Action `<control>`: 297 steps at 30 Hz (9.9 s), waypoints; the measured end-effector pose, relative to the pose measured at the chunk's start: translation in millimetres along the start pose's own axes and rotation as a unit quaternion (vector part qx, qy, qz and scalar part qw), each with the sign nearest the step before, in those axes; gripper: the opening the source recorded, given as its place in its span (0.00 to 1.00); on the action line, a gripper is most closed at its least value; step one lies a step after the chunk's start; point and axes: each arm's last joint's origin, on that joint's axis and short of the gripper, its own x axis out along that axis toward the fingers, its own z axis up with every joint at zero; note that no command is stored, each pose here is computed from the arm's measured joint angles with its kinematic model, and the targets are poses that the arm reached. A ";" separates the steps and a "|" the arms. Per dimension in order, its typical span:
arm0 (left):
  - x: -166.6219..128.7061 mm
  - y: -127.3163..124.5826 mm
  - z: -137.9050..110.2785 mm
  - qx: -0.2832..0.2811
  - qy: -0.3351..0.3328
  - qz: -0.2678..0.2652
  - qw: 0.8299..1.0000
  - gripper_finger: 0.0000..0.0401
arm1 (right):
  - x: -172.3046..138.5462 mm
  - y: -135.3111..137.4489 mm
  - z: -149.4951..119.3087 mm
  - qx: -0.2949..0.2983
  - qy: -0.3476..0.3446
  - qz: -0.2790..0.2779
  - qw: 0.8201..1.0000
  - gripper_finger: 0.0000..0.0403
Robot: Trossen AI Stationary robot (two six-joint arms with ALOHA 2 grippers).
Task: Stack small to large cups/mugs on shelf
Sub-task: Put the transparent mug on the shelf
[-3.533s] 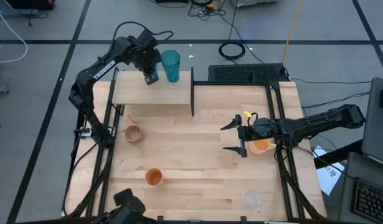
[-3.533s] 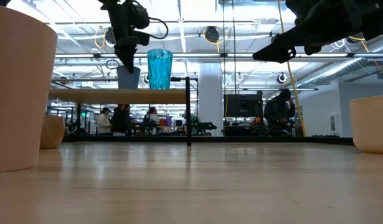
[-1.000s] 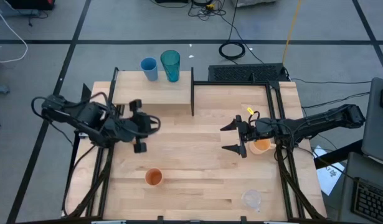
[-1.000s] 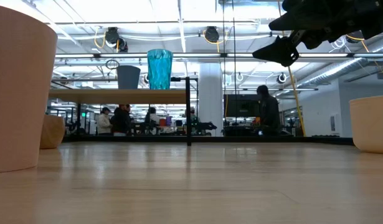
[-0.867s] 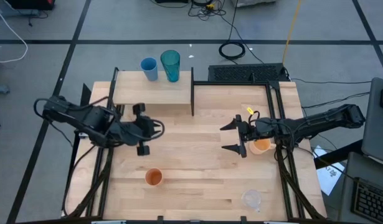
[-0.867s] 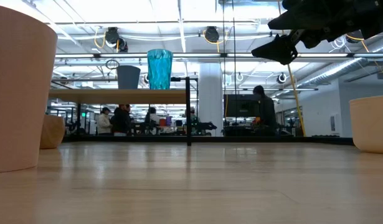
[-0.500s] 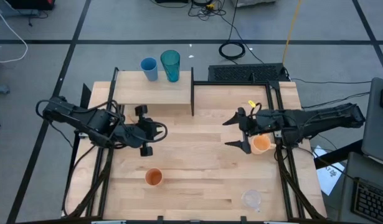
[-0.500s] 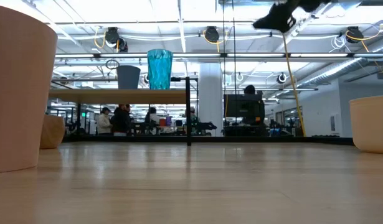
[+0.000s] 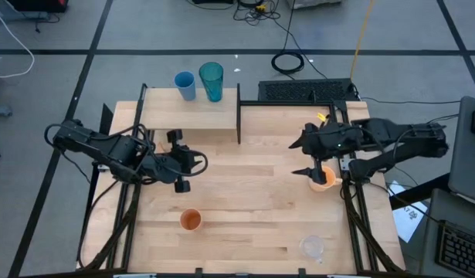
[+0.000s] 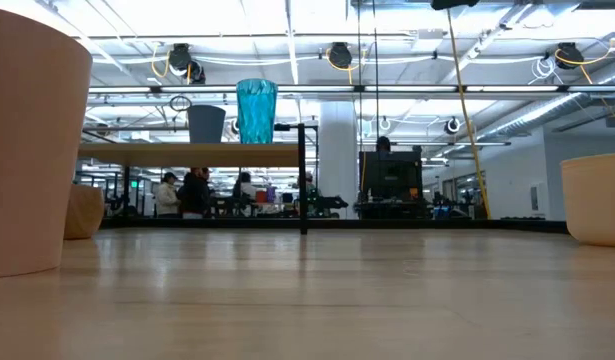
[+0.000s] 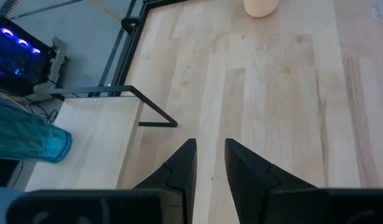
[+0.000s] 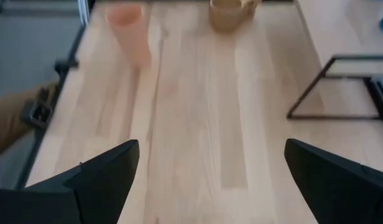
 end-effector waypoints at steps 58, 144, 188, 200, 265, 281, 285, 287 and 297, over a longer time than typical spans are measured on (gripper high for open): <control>0.0 -0.5 2.9 -0.041 -0.013 -0.003 0.999 0.21 | 34.9 169.8 -40.8 -0.064 0.355 0.054 0.931 0.97; -0.1 -0.6 6.2 -0.061 -0.028 -0.002 0.998 0.21 | 128.3 175.0 -132.6 0.017 0.332 0.041 0.942 0.14; 23.7 -16.5 34.6 0.024 -0.107 0.153 0.982 0.21 | 32.2 32.5 5.1 -0.002 -0.085 -0.010 0.996 0.00; 38.0 -28.7 45.7 0.050 -0.126 0.169 0.976 0.21 | 54.6 -7.2 14.5 0.108 -0.189 -0.078 0.973 0.00; 112.1 -87.3 90.0 0.275 -0.133 0.366 0.879 0.08 | 72.0 -36.1 23.6 0.207 -0.336 -0.080 0.915 0.00; 102.2 -97.9 88.7 0.253 -0.143 0.365 0.885 0.04 | 61.7 -36.1 23.7 0.183 -0.347 -0.080 0.916 0.17; 95.8 -96.6 89.7 0.226 -0.155 0.363 0.891 0.04 | 50.6 -35.4 20.4 0.155 -0.344 -0.093 0.921 0.32; 89.9 -95.2 90.3 0.208 -0.163 0.361 0.894 0.04 | 43.3 -34.5 17.7 0.134 -0.340 -0.091 0.926 0.39; 52.3 -76.3 95.3 0.091 -0.266 0.282 0.918 0.04 | 7.1 -28.6 -9.9 0.011 -0.287 -0.095 0.953 0.68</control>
